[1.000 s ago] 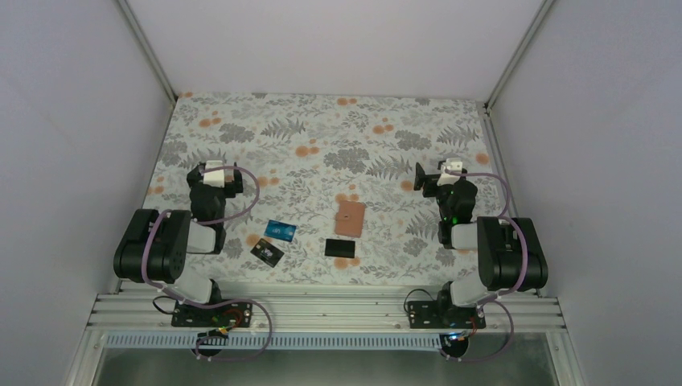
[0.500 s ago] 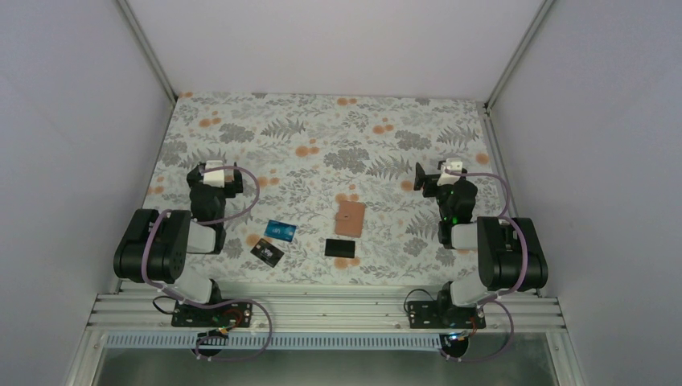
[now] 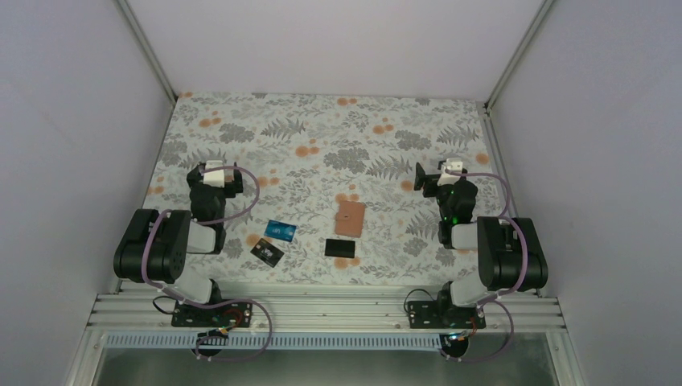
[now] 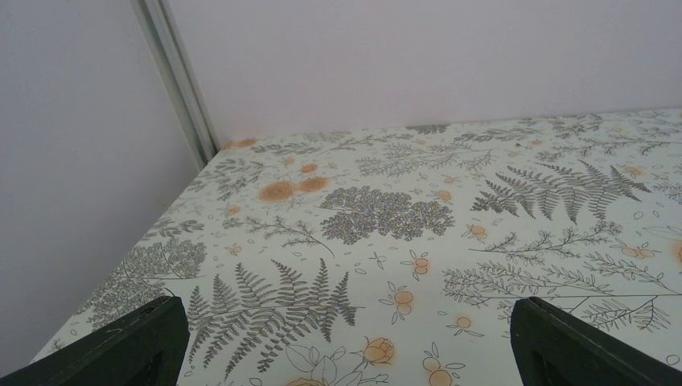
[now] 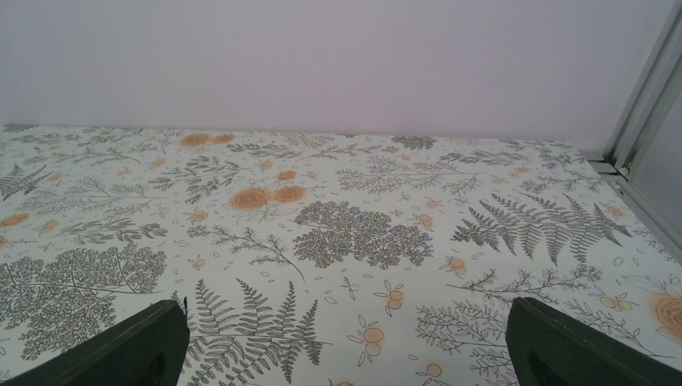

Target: Put the credit cards into the card holder

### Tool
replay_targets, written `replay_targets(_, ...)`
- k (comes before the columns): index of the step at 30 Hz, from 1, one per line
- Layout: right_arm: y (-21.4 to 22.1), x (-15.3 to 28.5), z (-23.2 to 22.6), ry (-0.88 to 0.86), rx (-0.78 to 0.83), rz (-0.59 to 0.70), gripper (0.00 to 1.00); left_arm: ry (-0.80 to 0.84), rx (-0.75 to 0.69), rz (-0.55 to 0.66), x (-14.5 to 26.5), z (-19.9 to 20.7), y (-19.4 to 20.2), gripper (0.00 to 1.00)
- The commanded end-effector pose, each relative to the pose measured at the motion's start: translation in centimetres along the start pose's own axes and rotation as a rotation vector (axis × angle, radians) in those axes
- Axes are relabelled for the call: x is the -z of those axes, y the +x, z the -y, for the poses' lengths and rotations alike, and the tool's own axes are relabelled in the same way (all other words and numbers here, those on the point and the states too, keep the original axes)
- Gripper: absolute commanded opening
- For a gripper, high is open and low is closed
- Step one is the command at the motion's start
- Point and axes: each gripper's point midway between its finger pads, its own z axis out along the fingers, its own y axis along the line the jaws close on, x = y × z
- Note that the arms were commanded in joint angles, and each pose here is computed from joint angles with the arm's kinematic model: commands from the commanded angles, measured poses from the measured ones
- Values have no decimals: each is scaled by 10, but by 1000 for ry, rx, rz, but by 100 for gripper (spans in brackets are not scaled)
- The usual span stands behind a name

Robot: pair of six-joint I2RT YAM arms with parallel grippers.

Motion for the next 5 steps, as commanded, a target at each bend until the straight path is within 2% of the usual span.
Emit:
replay_targets(1,-9,0,3,9,23,42,100,15,5,50,1,1,-11,100)
replay_targets(5,-10,1,3,9,23,47,100,16,4,49,1,2,-11,100)
